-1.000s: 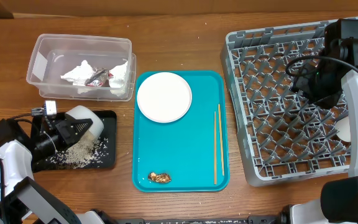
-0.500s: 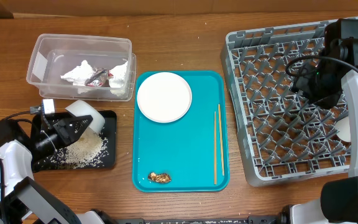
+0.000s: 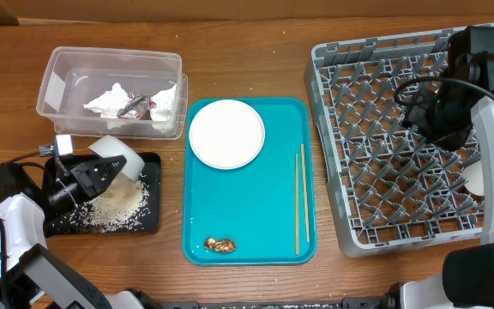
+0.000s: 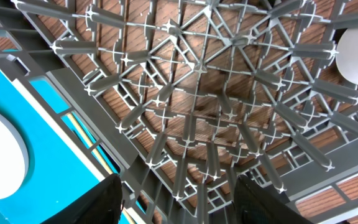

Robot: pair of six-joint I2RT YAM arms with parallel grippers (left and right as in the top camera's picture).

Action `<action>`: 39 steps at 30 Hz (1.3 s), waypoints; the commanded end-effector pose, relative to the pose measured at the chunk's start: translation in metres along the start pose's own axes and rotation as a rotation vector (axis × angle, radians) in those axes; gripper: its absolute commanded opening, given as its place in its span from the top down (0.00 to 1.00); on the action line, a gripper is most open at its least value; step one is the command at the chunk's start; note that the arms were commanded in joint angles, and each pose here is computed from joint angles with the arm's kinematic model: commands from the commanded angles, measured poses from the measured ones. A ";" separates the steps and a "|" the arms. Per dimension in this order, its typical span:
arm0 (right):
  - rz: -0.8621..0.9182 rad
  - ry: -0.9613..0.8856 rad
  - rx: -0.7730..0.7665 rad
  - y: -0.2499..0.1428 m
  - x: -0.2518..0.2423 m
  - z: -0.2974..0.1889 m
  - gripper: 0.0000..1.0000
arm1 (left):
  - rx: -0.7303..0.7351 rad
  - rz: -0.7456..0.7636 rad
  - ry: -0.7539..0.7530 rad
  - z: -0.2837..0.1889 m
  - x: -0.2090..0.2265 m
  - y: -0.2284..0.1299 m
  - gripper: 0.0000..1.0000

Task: Sort waste into correct bins and load items into the dishwasher
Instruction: 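Carry the rice bowl left and tip the rice onto the black tray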

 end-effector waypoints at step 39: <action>-0.010 0.004 -0.019 -0.001 -0.002 -0.006 0.40 | 0.187 -0.087 0.002 0.030 -0.027 -0.008 0.96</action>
Point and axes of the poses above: each gripper's point midway between its finger pads, its own z axis out along the fingers, its own x axis along the line the jaws close on, y = z × x, the point moved 9 cm from there along -z, back along the fingers, and after that the axes turned 14 degrees about z, right-handed, at the moved point
